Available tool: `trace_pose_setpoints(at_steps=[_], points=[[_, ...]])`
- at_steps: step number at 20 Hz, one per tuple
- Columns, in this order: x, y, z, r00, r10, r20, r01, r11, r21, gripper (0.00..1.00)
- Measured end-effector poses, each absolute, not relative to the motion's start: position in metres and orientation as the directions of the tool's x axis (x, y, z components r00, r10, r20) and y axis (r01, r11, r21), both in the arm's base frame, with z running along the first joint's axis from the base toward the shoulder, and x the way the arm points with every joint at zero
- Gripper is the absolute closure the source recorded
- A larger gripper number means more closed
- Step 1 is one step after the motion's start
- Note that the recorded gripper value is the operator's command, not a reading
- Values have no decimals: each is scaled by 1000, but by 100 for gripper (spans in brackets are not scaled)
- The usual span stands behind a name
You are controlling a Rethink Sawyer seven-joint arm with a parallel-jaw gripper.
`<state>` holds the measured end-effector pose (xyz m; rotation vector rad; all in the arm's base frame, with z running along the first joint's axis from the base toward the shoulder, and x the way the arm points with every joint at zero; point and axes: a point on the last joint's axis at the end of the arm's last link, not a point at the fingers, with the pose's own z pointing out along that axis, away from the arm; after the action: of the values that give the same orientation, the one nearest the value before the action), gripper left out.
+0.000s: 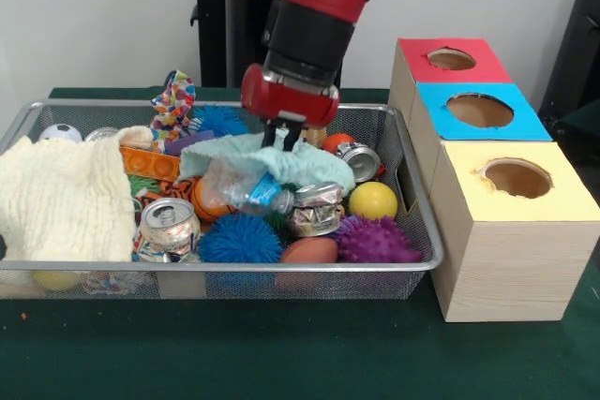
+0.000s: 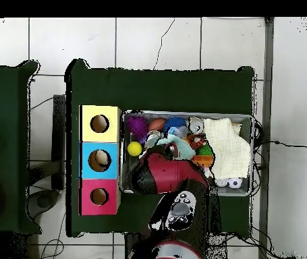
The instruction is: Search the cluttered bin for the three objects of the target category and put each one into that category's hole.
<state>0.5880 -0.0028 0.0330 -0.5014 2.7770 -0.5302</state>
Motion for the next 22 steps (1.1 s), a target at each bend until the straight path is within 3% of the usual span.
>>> trace_pose_setpoints(at_steps=[6,12,17,22], points=[[605,9,107,-910,-359,-207,-250,874,-417,100],[611,11,137,-925,-305,-227,-197,895,-401,100],[607,8,136,-951,-223,-214,-138,926,-350,100],[587,6,113,-986,-79,-145,-42,969,-242,100]])
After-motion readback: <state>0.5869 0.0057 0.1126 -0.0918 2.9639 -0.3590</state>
